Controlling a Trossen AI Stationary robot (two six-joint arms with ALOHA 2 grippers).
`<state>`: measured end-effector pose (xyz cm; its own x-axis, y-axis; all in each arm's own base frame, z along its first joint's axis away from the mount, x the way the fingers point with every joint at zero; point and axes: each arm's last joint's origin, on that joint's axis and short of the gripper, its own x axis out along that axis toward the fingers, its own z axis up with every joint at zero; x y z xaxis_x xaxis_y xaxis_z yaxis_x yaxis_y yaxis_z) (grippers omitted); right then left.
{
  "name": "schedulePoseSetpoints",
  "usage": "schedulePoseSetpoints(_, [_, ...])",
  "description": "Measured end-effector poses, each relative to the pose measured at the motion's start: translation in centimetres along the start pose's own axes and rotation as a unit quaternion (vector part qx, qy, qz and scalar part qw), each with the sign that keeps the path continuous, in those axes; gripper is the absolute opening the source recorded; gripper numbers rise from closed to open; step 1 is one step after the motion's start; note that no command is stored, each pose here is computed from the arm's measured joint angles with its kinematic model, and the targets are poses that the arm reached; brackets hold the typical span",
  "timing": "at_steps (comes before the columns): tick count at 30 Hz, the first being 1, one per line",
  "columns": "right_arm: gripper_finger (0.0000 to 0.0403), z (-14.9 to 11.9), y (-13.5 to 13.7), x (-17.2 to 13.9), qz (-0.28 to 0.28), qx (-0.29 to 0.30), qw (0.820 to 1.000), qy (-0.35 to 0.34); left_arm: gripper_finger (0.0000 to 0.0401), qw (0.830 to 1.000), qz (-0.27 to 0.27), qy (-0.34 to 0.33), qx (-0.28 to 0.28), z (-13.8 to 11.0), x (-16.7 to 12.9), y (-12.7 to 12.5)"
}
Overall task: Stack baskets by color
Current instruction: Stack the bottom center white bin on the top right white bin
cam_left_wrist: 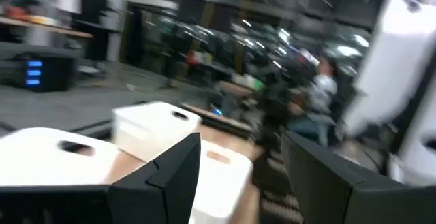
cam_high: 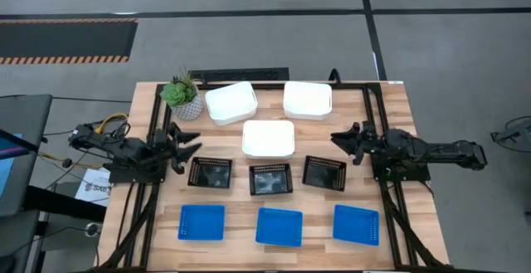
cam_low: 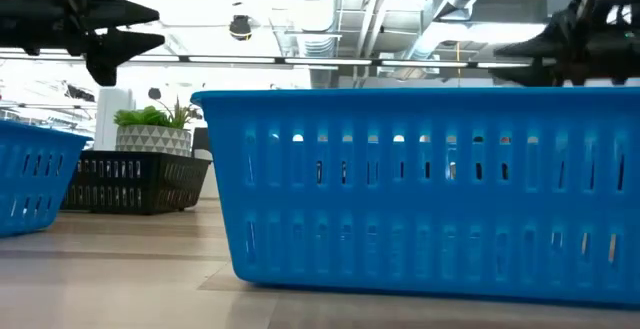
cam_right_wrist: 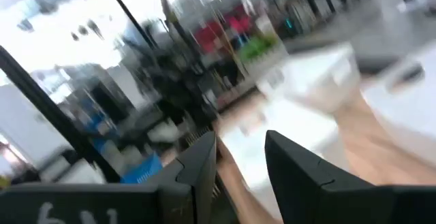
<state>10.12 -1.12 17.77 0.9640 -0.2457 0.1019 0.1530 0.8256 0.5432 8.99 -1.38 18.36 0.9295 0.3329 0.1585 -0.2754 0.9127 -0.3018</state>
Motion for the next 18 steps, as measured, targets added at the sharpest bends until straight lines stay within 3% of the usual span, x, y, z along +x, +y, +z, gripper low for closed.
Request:
schedulePoseSetpoints(3, [0.0153,2.0,1.3,-0.2,0.036,0.000,0.998,-0.052,0.0197,0.999,0.014,-0.023,-0.017,0.9,0.0,0.0])
schedulePoseSetpoints(7, [0.0155,5.8,3.4,-0.7,0.049,-0.072,0.991,-0.105,0.0197,0.997,0.031,-0.054,-0.041,3.9,-0.1,-0.3])
schedulePoseSetpoints(12, [0.0151,9.0,4.8,0.1,-0.105,-0.135,0.983,-0.068,0.0197,0.997,0.062,-0.046,-0.031,7.6,0.4,-1.1])
schedulePoseSetpoints(15, [0.0151,10.2,5.5,1.5,-0.204,-0.172,0.964,0.001,0.0197,0.996,0.088,-0.014,-0.014,9.9,1.2,-1.9])
schedulePoseSetpoints(18, [0.0156,10.9,6.2,3.7,-0.267,-0.202,0.940,0.063,0.0197,0.987,0.158,0.027,0.018,11.6,2.3,-2.6])
